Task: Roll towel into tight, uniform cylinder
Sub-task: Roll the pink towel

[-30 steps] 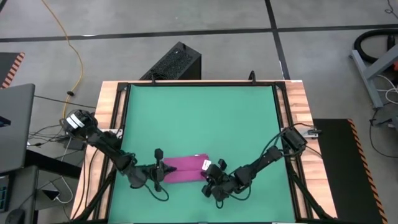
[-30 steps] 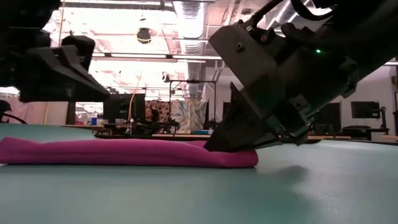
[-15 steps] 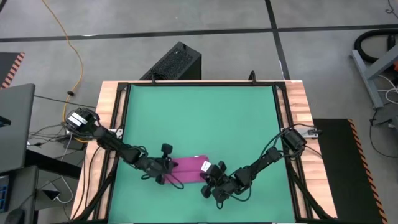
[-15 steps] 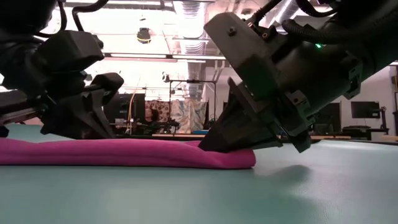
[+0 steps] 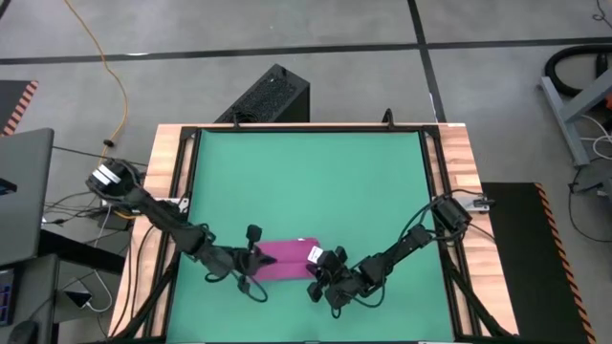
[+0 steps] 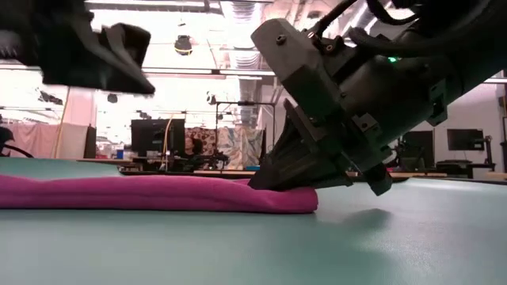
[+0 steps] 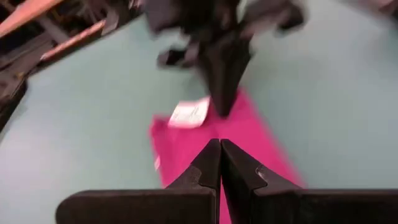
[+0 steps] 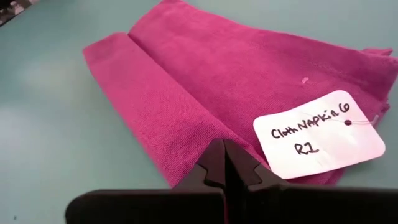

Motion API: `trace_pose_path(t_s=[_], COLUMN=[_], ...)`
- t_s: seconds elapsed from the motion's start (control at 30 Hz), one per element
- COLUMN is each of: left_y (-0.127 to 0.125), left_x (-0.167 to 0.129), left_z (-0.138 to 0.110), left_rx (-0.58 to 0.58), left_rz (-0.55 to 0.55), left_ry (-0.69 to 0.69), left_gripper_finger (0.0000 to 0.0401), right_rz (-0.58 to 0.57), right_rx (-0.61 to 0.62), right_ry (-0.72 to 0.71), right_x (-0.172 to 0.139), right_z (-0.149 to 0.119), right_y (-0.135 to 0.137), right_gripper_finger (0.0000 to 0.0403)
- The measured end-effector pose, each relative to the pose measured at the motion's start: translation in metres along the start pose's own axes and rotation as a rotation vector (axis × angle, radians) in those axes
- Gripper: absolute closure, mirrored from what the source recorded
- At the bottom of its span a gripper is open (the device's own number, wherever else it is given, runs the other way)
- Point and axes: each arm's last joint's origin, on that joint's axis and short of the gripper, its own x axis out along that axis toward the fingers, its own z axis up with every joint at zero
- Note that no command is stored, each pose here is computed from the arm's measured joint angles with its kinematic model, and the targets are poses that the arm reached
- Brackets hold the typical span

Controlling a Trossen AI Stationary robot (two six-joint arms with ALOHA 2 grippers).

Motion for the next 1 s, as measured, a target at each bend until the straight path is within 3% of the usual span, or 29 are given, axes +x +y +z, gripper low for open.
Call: trace_pose_path(t_s=[0.1,0.2,0.53,0.8,0.9,1.0], left_y=[-0.007,-0.019,-0.042,-0.039,-0.039,-0.039], left_x=[0.0,0.011,0.044,0.049,0.049,0.048], left_z=[0.007,-0.003,-0.022,-0.032,-0.035,-0.041], left_rx=[-0.016,0.011,0.104,0.068,0.063,0.041], left_rz=[-0.067,-0.122,-0.06,-0.029,-0.04,-0.06], left_ry=[-0.024,0.023,0.124,0.182,0.218,0.258], left_gripper_finger=[0.0401,0.0401,0.0401,0.0401,0.0401,0.0401], right_rz=[0.002,0.0,0.004,0.026,0.055,0.073], right_rx=[0.024,0.035,0.027,0.015,-0.067,-0.239], right_ry=[0.003,0.002,0.003,0.013,-0.028,-0.076], right_x=[0.002,0.003,0.002,-0.003,-0.01,-0.025], right_z=[0.002,0.004,0.004,-0.002,-0.005,-0.004], right_y=[-0.001,-0.001,-0.001,0.004,0.01,0.022], right_gripper_finger=[0.039,0.039,0.039,0.039,0.039,0.039])
